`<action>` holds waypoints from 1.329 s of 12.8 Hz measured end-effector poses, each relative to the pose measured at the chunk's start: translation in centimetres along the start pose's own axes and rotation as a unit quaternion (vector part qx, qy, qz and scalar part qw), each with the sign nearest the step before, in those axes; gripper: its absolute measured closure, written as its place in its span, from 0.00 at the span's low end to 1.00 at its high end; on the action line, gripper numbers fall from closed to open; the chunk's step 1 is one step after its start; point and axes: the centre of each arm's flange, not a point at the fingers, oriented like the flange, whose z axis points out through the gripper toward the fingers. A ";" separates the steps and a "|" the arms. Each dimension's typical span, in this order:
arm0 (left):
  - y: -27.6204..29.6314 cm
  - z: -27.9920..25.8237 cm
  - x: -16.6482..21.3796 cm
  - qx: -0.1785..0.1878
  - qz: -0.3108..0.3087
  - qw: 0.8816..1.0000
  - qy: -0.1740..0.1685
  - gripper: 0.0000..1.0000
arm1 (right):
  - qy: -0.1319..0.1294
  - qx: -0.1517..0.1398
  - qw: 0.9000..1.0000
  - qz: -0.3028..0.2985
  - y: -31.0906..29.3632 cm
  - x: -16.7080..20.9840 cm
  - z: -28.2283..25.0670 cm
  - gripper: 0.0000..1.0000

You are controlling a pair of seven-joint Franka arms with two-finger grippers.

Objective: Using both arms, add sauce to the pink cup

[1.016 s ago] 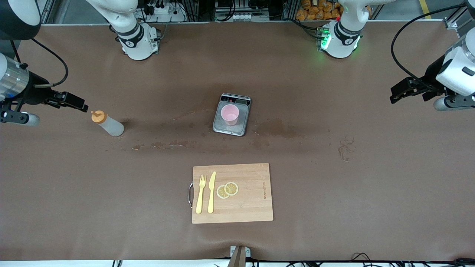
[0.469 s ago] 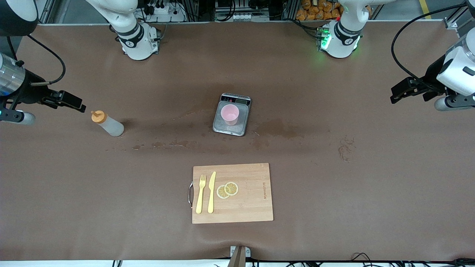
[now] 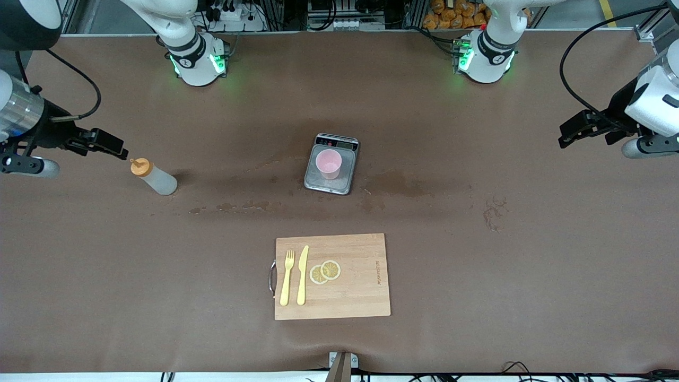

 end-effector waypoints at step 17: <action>0.6 -1.6 -0.1 0.000 0.006 1.000 0.018 0.00 | 0.073 -0.023 0.997 -0.005 7.8 1.7 -5.1 0.00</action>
